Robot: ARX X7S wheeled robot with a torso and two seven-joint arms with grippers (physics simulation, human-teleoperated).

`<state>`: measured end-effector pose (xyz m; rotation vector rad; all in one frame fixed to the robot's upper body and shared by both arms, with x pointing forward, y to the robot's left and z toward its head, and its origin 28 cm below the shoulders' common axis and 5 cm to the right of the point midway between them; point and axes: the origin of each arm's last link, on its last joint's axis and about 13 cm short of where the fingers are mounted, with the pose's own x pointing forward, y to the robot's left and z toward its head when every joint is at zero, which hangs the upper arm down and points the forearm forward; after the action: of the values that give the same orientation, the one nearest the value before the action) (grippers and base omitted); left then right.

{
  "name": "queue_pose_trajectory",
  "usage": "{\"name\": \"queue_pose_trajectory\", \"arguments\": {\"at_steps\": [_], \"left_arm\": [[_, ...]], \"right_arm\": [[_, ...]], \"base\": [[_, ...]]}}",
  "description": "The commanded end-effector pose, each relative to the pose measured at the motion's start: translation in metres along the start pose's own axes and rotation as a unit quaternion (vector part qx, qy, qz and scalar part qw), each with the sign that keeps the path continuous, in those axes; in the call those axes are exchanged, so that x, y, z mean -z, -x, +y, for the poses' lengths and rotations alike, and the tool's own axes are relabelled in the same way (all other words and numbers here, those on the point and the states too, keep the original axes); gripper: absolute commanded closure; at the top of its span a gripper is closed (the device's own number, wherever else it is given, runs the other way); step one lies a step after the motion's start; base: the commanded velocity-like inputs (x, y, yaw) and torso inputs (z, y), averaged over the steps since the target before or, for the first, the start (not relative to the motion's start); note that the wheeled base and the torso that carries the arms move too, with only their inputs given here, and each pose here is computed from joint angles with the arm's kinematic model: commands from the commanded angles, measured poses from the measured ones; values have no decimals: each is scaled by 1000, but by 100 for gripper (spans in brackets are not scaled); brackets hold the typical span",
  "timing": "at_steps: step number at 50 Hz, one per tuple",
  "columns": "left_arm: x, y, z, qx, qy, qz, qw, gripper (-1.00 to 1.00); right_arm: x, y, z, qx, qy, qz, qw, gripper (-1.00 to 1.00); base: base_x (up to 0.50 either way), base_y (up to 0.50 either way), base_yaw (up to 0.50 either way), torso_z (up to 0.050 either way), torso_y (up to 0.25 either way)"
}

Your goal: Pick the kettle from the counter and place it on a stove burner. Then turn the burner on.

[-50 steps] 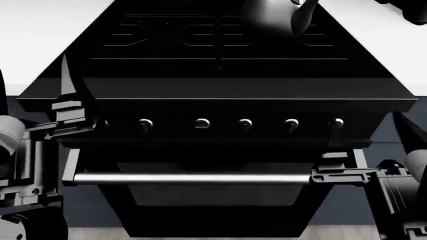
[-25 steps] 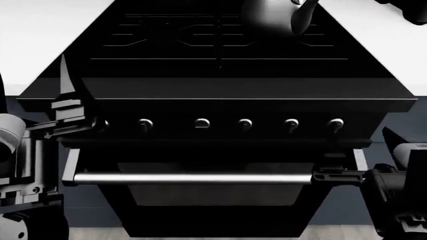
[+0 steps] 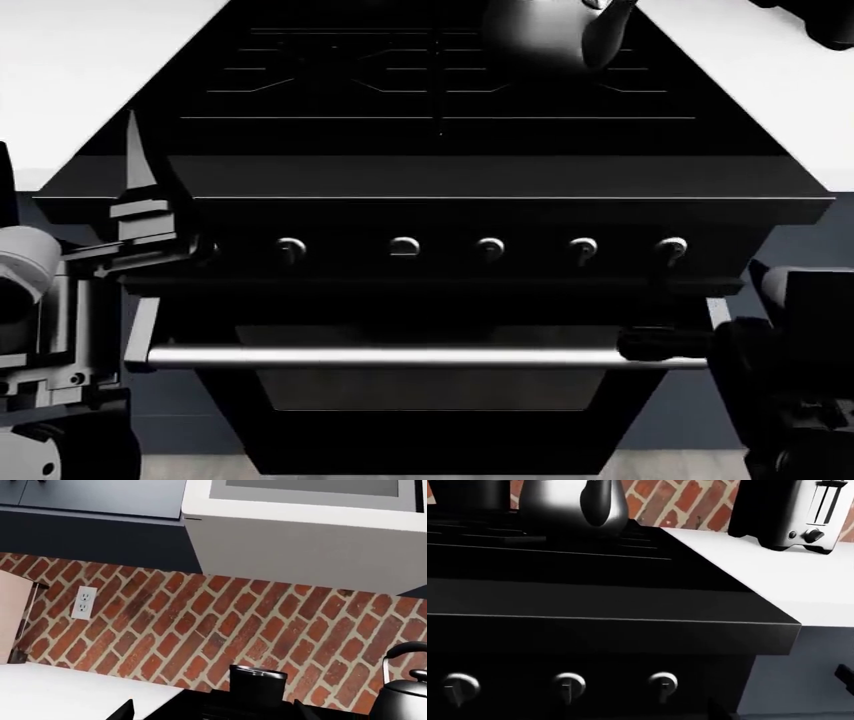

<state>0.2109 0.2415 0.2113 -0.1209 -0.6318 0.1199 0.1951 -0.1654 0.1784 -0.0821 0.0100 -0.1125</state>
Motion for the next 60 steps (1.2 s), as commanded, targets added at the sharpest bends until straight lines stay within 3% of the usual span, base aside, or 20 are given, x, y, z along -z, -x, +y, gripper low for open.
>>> {"name": "queue_pose_trajectory", "arguments": {"at_steps": [1, 60], "left_arm": [[1, 0, 0, 0, -1, 2, 1000, -100], [2, -1, 0, -1, 0, 7, 1000, -100]], "right_arm": [[5, -12, -5, 10, -10, 13, 1000, -100], [7, -70, -2, 20, 46, 95, 994, -100]], "base": [[0, 0, 0, 0, 0], [0, 0, 0, 0, 0]]}}
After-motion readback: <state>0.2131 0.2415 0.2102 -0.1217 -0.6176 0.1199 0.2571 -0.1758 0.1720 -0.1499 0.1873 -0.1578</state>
